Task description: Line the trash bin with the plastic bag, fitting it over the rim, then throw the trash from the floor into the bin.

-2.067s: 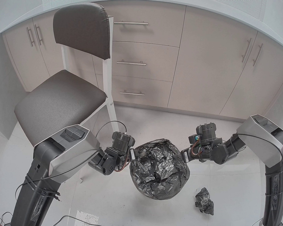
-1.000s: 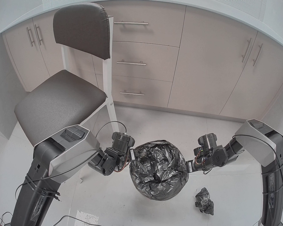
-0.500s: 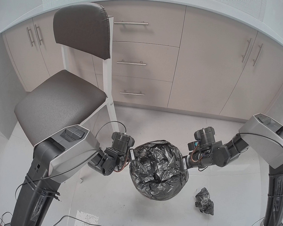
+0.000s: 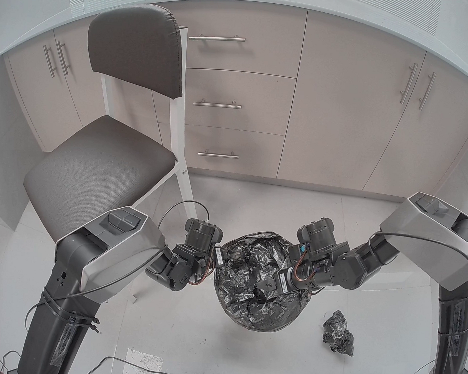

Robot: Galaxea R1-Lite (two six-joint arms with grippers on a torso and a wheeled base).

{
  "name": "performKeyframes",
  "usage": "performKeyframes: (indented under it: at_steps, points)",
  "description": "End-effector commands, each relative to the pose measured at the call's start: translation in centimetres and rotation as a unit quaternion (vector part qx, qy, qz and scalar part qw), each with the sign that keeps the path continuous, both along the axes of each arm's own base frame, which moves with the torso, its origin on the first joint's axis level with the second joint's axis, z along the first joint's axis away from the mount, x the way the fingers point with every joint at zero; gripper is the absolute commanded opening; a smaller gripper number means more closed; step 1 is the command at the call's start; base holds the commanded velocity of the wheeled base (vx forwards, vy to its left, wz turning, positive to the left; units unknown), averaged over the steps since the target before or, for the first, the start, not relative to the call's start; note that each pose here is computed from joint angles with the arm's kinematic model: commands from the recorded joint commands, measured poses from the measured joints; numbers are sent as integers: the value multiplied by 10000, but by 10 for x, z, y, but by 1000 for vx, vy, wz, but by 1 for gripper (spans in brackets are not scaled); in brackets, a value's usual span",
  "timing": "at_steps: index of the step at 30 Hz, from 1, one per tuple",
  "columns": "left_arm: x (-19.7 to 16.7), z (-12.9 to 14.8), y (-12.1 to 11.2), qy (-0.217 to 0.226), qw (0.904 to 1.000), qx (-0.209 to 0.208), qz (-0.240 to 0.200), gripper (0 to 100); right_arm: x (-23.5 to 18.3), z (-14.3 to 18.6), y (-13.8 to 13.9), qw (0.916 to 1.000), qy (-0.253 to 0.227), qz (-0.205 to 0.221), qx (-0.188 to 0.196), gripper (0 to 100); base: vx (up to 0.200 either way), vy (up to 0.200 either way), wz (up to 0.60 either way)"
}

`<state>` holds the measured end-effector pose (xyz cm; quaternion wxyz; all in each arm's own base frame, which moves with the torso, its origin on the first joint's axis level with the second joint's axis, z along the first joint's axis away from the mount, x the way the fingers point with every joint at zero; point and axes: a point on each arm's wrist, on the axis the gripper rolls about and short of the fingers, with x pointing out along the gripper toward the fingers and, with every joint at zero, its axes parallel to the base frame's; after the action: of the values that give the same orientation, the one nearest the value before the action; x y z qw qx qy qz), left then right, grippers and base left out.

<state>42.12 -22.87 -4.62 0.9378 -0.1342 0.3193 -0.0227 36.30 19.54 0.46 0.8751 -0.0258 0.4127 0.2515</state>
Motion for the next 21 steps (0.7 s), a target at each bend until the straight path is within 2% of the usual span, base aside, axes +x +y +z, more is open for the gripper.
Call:
performKeyframes:
  at_steps: [1, 11, 14, 21]
  points:
    - [0, -1, 0, 4, 10000, 2, 1, 100, 6, -18, 9, 9999, 79, 63, -51, 100, 0, 0, 0]
    - [0, -1, 0, 11, 10000, 6, 1, 100, 37, -49, 20, 10000, -56, 2, 21, 100, 0, 0, 0]
    - [0, -1, 0, 11, 10000, 6, 1, 100, 38, -62, 20, 10000, 85, -18, -30, 100, 0, 0, 0]
    - [0, -1, 0, 10, 10000, 12, -3, 100, 45, -60, 13, 9975, 624, -316, -94, 100, 0, 0, 0]
